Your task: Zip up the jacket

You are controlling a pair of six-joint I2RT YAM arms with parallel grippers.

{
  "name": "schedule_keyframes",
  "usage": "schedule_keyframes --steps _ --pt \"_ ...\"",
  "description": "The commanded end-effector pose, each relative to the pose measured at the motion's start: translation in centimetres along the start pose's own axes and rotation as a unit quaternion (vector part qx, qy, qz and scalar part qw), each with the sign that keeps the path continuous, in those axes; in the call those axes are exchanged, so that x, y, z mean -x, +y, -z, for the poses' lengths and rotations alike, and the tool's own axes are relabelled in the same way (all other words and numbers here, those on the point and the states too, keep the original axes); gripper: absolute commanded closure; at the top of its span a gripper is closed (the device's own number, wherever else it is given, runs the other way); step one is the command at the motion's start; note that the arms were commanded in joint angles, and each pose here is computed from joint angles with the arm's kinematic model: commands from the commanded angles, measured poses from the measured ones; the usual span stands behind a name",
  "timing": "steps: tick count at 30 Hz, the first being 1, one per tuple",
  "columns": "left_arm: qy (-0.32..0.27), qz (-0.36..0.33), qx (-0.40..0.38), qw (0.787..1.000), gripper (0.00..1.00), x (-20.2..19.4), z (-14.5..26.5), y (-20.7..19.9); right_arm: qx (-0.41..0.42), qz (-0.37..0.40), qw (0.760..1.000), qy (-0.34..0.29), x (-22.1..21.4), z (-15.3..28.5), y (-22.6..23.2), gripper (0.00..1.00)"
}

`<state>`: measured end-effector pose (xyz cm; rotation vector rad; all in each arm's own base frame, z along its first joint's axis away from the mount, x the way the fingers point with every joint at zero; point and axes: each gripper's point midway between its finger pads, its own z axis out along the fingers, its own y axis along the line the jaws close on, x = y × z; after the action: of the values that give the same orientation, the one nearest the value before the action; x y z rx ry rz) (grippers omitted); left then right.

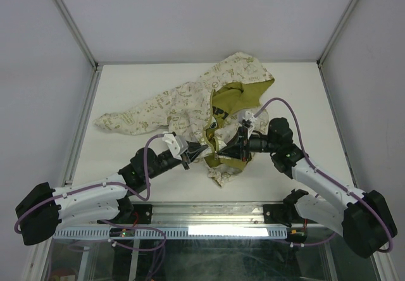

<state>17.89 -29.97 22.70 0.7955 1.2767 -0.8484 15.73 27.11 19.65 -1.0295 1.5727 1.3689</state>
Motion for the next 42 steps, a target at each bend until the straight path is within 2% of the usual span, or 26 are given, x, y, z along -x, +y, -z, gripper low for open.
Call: schedule_keyframes --steps 1,22,30,42 --pt "-0.048 -0.004 0.009 0.999 1.0 2.7 -0.4 0.6 0.016 0.031 0.999 -0.024 1.4 0.0 0.8 1.0" --pt "-0.029 -0.001 0.002 1.0 1.0 2.0 -0.5 0.3 0.002 0.03 0.999 -0.044 2.1 0.1 0.7 1.0" --pt "-0.05 -0.001 0.017 0.999 1.0 3.2 -0.6 0.9 0.007 0.022 0.999 -0.034 1.5 0.1 0.7 1.0" --pt "-0.018 0.003 -0.032 0.999 1.0 1.6 -0.6 -0.9 -0.016 0.026 0.998 -0.059 2.7 0.1 0.2 1.0"
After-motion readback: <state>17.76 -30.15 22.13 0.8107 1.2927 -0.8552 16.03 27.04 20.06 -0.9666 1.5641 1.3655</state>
